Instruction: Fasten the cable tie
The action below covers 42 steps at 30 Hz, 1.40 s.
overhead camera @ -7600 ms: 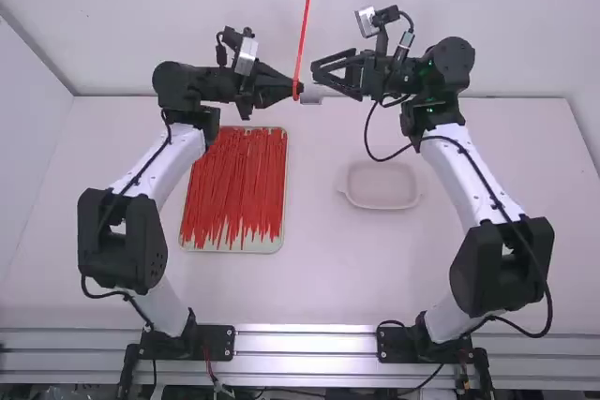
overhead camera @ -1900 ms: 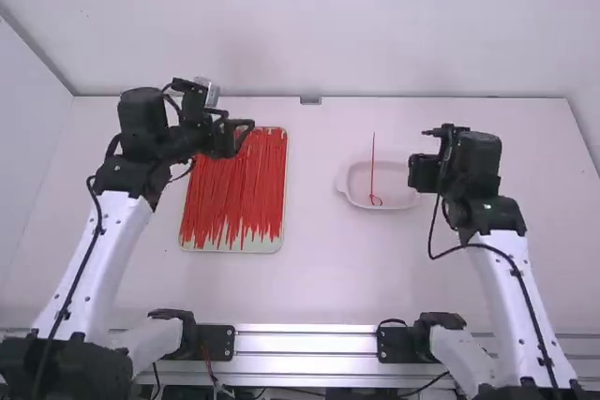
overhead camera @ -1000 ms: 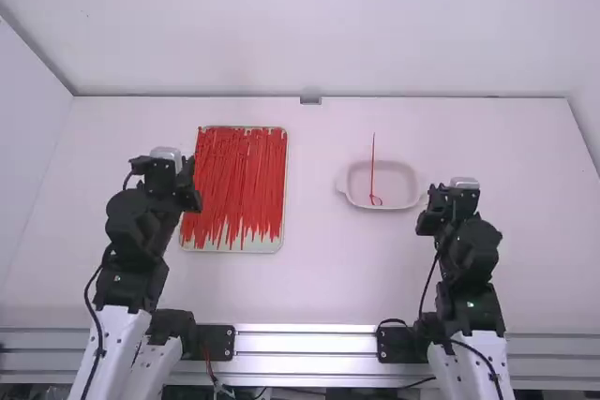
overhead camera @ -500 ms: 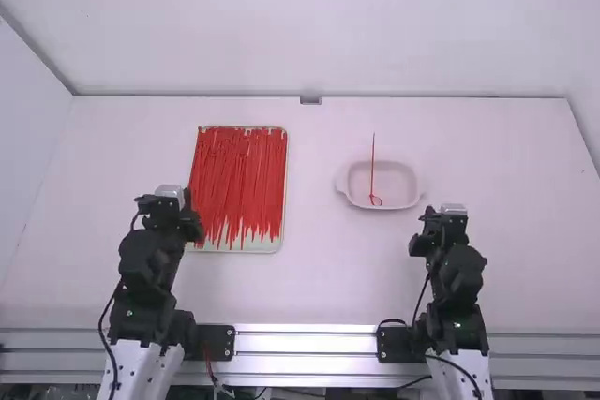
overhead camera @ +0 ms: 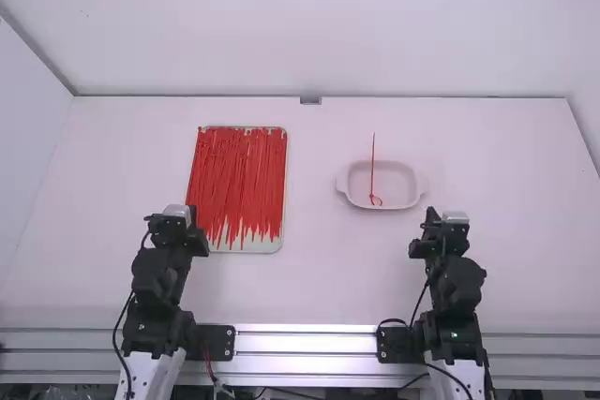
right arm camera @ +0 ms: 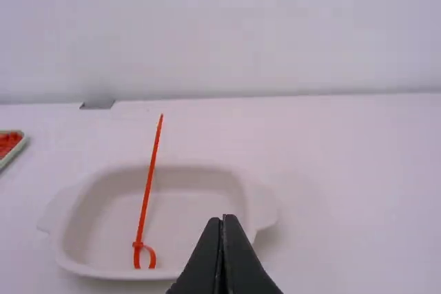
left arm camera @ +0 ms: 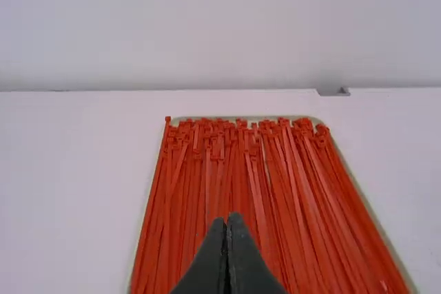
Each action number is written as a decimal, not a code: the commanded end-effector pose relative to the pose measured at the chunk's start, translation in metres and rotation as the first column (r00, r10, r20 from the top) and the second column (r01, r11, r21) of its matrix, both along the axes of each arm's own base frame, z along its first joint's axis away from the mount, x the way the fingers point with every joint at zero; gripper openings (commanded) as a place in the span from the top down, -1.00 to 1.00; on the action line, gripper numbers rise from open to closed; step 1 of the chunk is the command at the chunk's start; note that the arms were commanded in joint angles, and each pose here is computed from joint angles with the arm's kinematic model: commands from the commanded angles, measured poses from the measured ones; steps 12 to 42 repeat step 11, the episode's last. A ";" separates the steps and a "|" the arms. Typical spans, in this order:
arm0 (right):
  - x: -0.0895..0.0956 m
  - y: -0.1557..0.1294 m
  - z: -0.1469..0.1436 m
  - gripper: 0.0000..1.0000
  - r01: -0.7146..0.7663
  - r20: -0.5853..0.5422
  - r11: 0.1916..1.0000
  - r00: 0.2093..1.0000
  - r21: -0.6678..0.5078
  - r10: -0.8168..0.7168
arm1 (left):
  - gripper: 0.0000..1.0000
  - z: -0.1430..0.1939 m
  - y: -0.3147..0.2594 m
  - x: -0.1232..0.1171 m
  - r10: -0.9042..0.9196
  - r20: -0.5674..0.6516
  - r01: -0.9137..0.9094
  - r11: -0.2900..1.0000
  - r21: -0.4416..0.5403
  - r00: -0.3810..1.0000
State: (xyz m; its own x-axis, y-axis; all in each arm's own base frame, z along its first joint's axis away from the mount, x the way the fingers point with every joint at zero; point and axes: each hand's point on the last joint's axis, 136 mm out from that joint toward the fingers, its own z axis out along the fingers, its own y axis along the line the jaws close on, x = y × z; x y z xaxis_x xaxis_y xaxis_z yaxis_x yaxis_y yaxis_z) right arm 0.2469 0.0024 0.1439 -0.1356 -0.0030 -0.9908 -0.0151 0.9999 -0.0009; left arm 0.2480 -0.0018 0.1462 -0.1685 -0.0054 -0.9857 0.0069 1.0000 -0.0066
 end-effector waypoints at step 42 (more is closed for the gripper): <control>-0.001 0.000 0.004 1.00 -0.001 0.031 1.000 1.000 0.003 0.001 | 1.00 0.002 0.002 -0.003 0.007 0.064 -0.007 1.000 0.006 0.998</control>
